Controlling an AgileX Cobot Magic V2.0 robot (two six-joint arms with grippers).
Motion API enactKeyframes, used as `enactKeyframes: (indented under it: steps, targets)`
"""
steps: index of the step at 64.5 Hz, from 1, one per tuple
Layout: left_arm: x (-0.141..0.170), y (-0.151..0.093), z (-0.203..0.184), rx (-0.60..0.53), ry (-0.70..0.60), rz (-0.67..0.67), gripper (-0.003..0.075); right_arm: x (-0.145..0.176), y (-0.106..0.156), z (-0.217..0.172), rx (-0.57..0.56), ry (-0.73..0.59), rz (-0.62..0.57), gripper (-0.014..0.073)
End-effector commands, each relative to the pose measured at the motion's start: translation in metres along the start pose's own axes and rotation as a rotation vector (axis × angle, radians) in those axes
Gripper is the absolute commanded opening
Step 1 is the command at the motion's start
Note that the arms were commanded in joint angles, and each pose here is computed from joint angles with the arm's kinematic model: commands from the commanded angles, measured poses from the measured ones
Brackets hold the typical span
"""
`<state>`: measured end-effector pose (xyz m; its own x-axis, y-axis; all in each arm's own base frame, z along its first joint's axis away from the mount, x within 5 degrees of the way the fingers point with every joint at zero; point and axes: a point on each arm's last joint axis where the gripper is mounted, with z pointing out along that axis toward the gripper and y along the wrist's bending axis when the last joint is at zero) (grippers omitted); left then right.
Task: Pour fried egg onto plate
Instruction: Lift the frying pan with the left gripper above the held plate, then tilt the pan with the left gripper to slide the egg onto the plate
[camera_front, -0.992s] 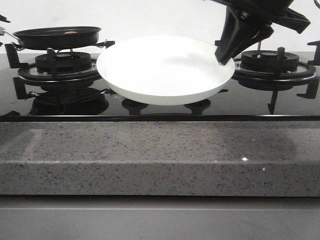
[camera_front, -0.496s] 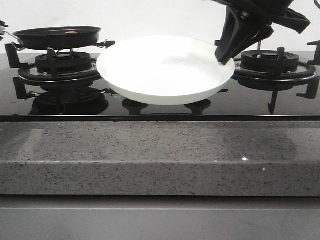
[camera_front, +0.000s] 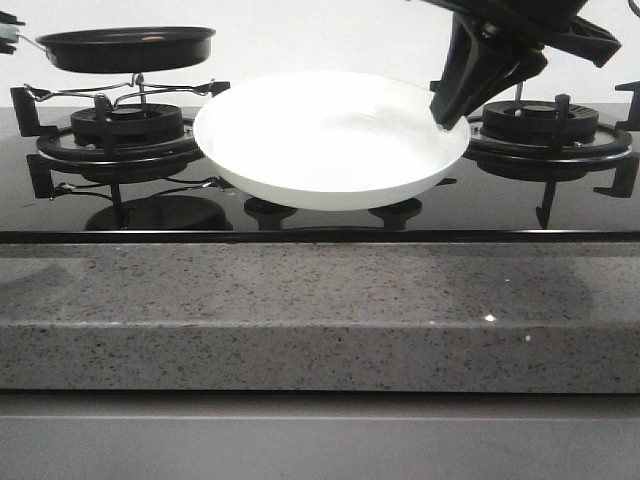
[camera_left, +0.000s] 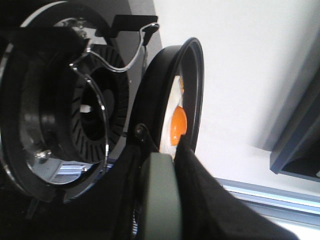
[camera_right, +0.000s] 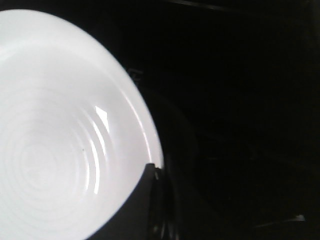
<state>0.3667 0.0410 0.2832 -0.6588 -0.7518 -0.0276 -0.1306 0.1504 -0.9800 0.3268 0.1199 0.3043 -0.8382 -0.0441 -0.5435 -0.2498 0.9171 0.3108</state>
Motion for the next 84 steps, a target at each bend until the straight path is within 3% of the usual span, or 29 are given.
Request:
enactKeyframes:
  steps: [1, 19, 45, 68, 84]
  targets:
    - [0.009, -0.047, -0.015, 0.181, -0.003, 0.061, -0.0019, -0.011, 0.007, -0.019, -0.022, -0.103, -0.009, -0.0066]
    - [0.032, -0.085, -0.038, 0.208, -0.051, 0.276, -0.002, -0.011, 0.007, -0.019, -0.022, -0.103, -0.009, -0.0066]
    - [0.102, -0.133, -0.058, 0.107, -0.082, 0.76, -0.002, -0.011, 0.007, -0.019, -0.022, -0.103, -0.009, -0.0066]
    - [0.161, -0.153, -0.049, 0.13, -0.023, 1.169, -0.0019, -0.011, 0.007, -0.019, -0.022, -0.103, -0.009, -0.0066]
    - [0.189, -0.161, -0.033, 0.167, -0.073, 1.505, -0.0019, -0.011, 0.007, -0.019, -0.022, -0.103, -0.009, -0.0066]
